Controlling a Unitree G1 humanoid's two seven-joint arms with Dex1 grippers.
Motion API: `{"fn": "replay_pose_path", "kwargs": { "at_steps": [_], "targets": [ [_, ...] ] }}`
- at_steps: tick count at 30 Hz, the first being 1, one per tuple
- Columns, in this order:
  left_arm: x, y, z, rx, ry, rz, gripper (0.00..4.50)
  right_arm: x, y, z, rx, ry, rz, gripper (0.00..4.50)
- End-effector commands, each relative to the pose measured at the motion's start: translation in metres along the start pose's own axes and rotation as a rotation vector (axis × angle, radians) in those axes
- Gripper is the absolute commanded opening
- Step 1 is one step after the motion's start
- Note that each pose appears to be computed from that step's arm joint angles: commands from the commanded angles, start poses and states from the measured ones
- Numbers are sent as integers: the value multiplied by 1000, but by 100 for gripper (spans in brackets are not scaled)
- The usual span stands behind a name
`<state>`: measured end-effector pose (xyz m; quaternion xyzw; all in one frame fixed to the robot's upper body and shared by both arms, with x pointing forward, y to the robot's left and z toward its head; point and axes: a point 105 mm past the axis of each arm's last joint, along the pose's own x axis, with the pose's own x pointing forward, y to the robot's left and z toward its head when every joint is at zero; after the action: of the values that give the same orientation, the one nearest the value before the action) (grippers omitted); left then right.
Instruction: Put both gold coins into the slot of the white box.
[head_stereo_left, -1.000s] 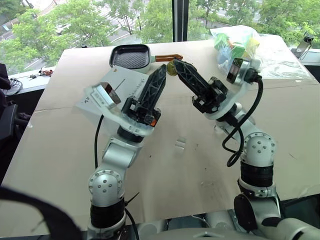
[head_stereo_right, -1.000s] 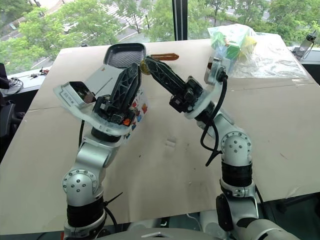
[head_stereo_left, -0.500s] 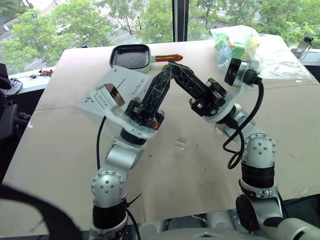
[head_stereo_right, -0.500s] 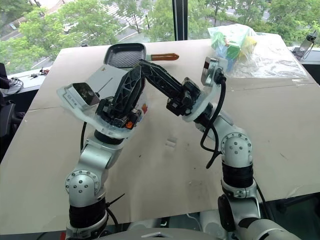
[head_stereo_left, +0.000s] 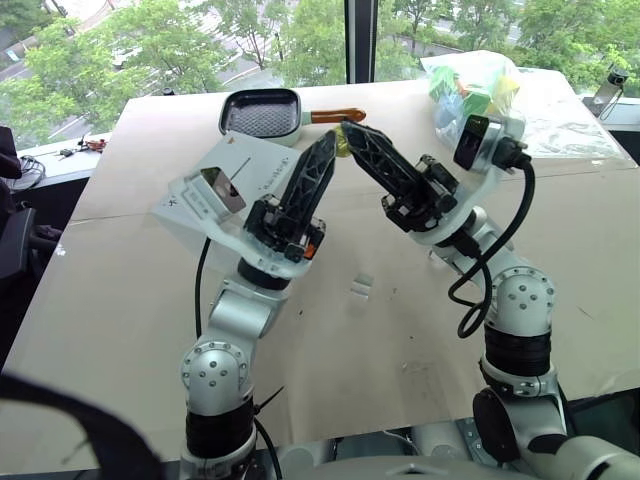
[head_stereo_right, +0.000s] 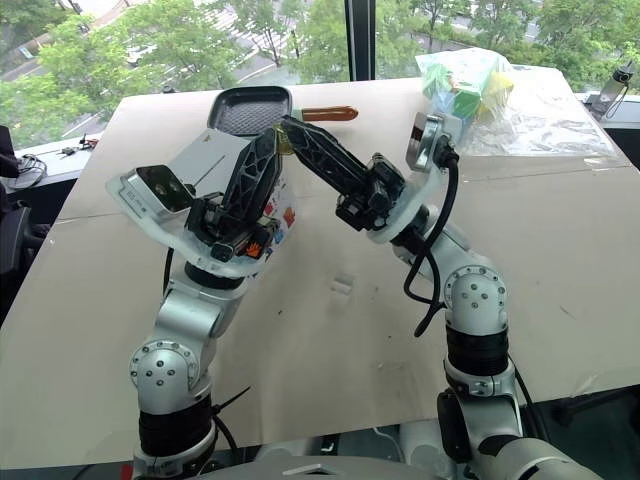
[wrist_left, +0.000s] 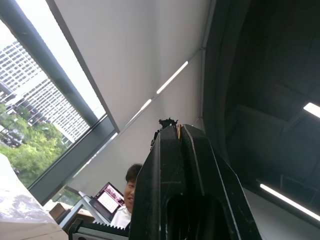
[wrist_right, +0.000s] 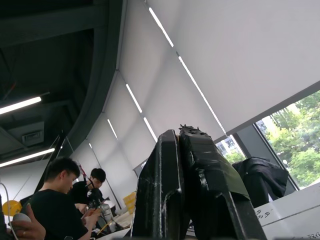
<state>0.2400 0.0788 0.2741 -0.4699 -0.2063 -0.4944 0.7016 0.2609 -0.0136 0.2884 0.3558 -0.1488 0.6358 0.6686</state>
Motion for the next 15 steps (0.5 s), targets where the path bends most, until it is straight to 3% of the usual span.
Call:
{"fn": "replay_pose_path", "kwargs": {
  "at_steps": [1,3,9,12,15],
  "targets": [
    [5,-9,-3,-10,15,-36,0,7,10,2,-19,2,48,63],
    [4,-7,2,5,-6,-18,0,7,7,5,-21,-10,34,141],
    [5,-10,34,216,-14,68,0,-14,-15,23,-133,-5,-83,439],
    [16,-28,59,397,35,85,0,-31,-26,36,-245,79,-125,445],
    [20,-29,74,580,166,170,0,-44,-31,34,-371,255,-109,445]
  ]
}}
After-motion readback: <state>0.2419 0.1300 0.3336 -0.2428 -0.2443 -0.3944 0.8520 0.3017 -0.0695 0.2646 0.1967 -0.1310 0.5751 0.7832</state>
